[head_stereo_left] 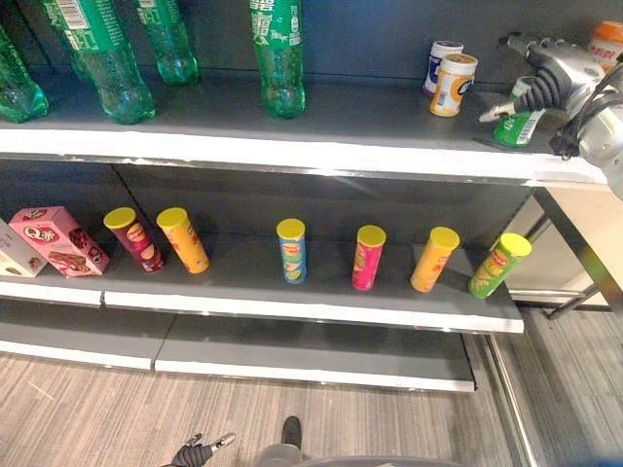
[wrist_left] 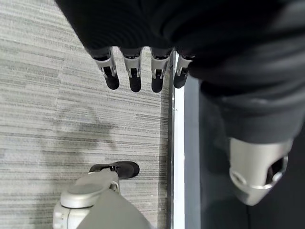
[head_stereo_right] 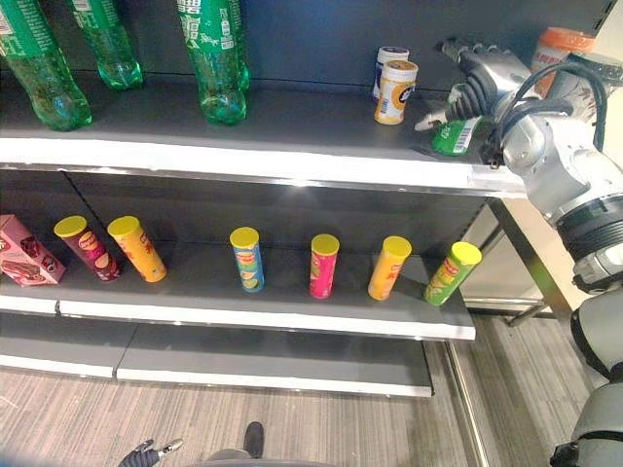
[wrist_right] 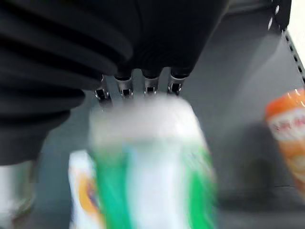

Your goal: Put the goods on the table back onto the shelves and tidy them up.

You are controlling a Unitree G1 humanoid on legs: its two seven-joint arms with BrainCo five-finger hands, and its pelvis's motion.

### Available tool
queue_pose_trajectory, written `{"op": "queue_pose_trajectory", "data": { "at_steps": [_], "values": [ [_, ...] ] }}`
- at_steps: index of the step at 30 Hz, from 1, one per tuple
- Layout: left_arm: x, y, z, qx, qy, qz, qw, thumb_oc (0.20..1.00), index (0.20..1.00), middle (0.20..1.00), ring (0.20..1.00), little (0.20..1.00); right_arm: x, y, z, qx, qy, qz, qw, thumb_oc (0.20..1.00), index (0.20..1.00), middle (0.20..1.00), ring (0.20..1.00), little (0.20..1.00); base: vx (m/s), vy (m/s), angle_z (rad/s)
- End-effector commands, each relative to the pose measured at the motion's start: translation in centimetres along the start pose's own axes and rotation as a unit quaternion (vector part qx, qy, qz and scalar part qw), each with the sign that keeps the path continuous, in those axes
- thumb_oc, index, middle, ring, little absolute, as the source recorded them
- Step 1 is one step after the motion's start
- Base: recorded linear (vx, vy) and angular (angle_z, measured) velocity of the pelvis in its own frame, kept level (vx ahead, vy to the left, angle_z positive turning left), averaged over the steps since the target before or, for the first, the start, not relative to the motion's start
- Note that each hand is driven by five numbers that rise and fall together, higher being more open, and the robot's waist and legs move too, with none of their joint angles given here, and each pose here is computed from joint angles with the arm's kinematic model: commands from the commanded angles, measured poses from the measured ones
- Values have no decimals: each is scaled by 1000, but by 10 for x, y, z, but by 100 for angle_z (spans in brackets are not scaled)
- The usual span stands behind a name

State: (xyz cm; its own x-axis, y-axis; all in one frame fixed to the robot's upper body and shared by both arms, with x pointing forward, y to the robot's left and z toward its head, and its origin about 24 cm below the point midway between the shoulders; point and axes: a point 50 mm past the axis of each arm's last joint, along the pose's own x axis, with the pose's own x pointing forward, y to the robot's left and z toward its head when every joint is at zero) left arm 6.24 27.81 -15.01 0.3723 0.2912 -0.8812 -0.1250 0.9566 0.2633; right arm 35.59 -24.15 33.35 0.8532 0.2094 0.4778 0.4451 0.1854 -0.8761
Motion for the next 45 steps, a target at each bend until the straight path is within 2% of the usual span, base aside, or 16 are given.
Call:
{"op": "queue_pose_trajectory", "data": {
  "at_steps": [1, 3, 7, 15, 20, 25, 31, 45],
  "values": [
    [6, 10, 28, 27, -31, 18, 999, 1000, 1000, 1000, 1000, 1000, -6, -46, 12, 9, -34, -137, 990, 1000, 1000, 1000, 1000, 1000, 0, 0, 0],
    [7, 1, 30, 31, -31, 13, 999, 1000, 1000, 1000, 1000, 1000, -20, -43, 16, 60, -44, -192, 979, 1000, 1000, 1000, 1000, 1000, 0, 0, 0],
    [8, -3, 35, 32, -36, 13, 999, 1000, 1000, 1000, 1000, 1000, -31, -30, 18, 112, -43, -207, 971, 1000, 1000, 1000, 1000, 1000, -9, -2, 0],
    [7, -12, 32, 32, -33, 1, 999, 1000, 1000, 1000, 1000, 1000, -43, 11, 20, 246, -33, -156, 956, 1000, 1000, 1000, 1000, 1000, -7, -7, -5],
    [7, -14, 29, 29, -29, -2, 999, 1000, 1000, 1000, 1000, 1000, -45, 24, 17, 295, -17, -139, 945, 1000, 1000, 1000, 1000, 1000, 0, -1, -3],
    [7, -14, 27, 26, -26, -1, 999, 1000, 1000, 1000, 1000, 1000, -45, 31, 11, 319, 8, -137, 938, 1000, 1000, 1000, 1000, 1000, 0, 0, 0],
    [6, -14, 25, 24, -22, 1, 999, 1000, 1000, 1000, 1000, 1000, -38, 45, 4, 393, 45, -122, 910, 1000, 1000, 1000, 1000, 1000, 0, 0, 0],
    [7, -8, 25, 7, -17, 11, 1000, 1000, 1000, 1000, 1000, 1000, -17, 42, 4, 407, 63, -107, 905, 1000, 1000, 1000, 1000, 1000, 0, 0, 0]
  ]
}}
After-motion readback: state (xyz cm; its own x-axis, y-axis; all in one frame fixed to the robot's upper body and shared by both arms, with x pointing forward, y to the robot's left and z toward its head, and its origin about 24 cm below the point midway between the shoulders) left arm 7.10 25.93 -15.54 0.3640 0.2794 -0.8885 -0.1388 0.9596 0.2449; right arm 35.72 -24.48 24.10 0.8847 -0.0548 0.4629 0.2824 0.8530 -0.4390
